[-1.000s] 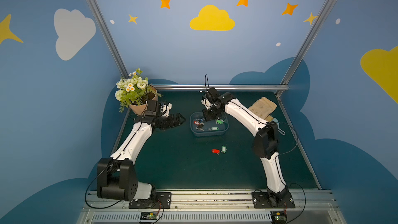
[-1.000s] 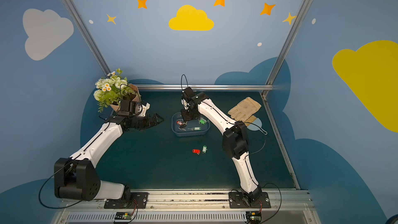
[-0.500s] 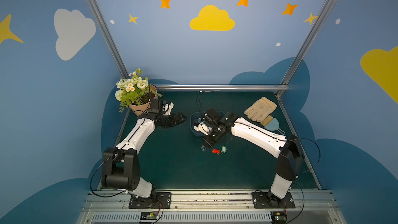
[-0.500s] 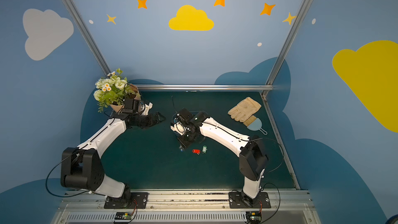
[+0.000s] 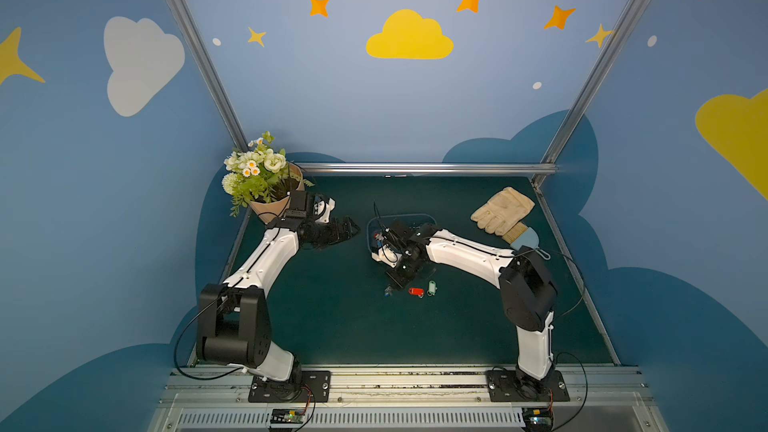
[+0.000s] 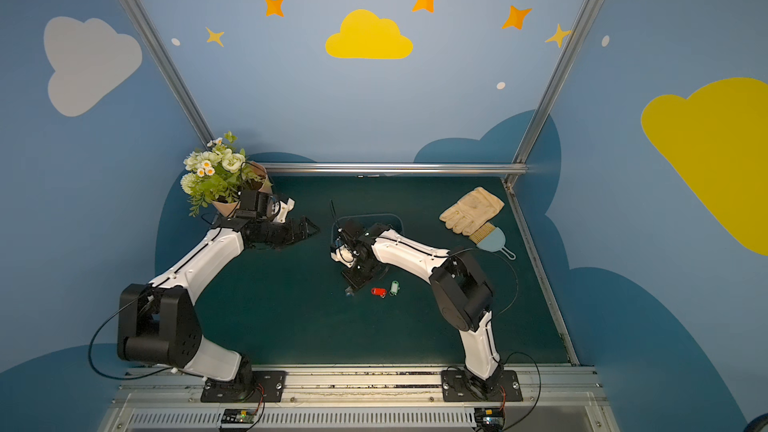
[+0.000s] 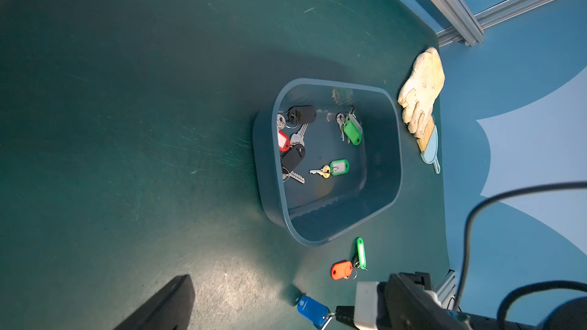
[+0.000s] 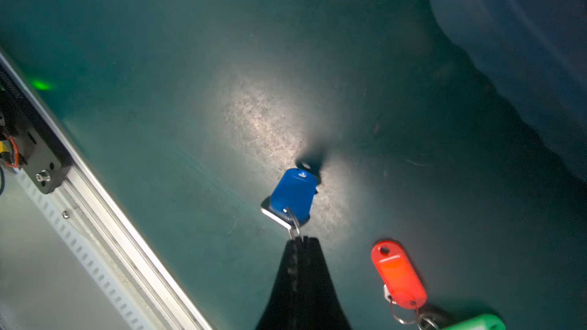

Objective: Take the keys out of the storage box
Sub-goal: Place the key at the center of the board.

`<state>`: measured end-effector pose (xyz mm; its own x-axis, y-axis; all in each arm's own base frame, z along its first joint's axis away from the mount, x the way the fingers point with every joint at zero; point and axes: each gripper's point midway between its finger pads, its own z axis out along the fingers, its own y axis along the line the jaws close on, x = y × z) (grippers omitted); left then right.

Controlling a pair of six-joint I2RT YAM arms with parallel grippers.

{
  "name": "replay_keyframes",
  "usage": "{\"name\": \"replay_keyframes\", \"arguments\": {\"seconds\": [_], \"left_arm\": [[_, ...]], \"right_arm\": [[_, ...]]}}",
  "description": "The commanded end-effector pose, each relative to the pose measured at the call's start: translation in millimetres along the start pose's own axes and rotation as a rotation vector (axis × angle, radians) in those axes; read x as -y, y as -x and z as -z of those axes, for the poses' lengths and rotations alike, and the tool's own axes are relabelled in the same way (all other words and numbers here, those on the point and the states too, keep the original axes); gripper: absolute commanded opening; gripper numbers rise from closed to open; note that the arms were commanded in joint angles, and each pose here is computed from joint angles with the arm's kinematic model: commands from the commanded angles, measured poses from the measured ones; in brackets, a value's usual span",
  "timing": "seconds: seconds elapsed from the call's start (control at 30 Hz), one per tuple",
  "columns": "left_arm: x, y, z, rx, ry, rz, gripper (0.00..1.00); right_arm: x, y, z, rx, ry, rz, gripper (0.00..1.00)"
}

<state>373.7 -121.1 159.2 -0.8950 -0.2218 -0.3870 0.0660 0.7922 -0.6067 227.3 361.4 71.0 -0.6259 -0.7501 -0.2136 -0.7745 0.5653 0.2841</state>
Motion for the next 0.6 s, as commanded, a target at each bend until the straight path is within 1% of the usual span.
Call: {"name": "replay_keyframes", "arguments": {"seconds": [0.0, 0.17, 0.4, 0.57], "left_arm": [[-1, -2, 10, 0.018, 0.017, -0.019, 1.00], [-3, -4, 8, 0.013, 0.016, -0.013, 1.00], [-3, -3, 9, 0.017, 0.019, -0.014, 1.00], [-6, -4, 10, 0.018, 0.030, -0.011, 1.00]], "right_arm": [[9, -3, -5, 0.003, -0.007, -0.019, 0.00], [23, -13, -13, -0.003, -0.013, -0.087, 0.00], [26, -13, -12, -0.001, -0.016, -0.077, 0.00], [15, -10, -12, 0.003, 0.011, -0.032, 0.00]]}}
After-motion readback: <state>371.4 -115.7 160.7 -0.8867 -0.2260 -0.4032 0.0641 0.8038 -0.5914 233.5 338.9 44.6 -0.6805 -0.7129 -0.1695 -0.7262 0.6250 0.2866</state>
